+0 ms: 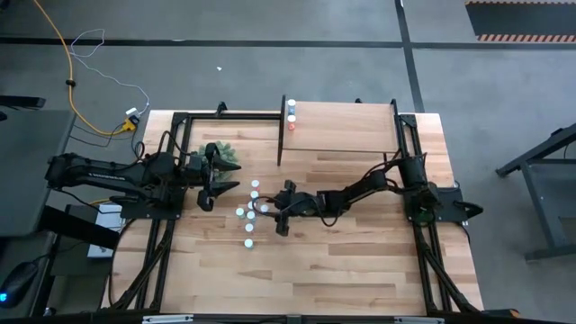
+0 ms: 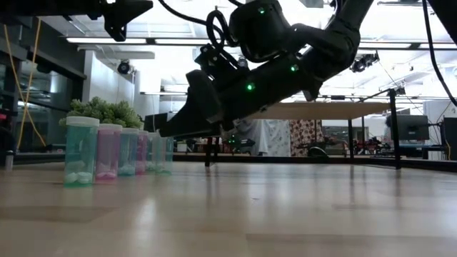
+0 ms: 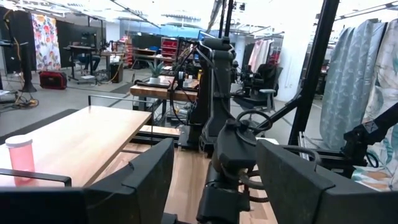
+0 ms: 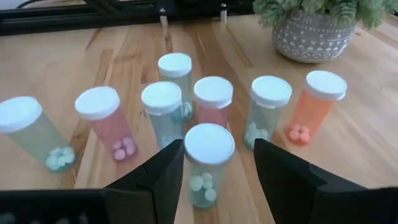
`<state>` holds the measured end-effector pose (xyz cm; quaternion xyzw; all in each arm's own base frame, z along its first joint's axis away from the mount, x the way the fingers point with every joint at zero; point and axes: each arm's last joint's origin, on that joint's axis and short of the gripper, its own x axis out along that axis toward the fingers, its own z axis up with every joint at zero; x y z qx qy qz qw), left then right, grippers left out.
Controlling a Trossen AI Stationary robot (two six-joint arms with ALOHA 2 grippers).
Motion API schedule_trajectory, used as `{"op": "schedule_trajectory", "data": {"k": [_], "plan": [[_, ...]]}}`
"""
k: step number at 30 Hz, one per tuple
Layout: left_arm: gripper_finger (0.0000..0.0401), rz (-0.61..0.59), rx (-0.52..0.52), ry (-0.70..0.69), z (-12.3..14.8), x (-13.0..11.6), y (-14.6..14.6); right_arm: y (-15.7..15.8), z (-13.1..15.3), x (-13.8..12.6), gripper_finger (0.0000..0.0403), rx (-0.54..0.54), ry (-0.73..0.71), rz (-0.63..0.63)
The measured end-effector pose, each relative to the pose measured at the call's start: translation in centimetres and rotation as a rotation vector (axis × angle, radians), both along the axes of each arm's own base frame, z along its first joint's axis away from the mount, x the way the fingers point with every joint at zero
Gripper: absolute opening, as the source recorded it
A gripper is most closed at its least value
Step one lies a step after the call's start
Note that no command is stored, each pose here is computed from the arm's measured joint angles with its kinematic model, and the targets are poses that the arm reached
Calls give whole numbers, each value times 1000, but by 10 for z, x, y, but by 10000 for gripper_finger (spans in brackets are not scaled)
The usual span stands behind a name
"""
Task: Pick and place medicine bottles onto shelf by color
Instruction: Put the transparent green medicine bottle on the shelf
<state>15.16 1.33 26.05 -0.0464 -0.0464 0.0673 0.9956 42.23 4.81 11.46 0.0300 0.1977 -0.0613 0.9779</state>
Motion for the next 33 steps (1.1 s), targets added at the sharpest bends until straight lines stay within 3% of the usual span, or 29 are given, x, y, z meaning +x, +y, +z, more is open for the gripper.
{"op": "schedule_trajectory", "data": {"k": [11, 33], "plan": [[216, 0, 0, 0, 0, 0, 0, -6, -1, 1, 188, 64, 2, 12], [216, 0, 0, 5, 0, 0, 0, -5, 0, 1, 188, 74, 0, 35]]}}
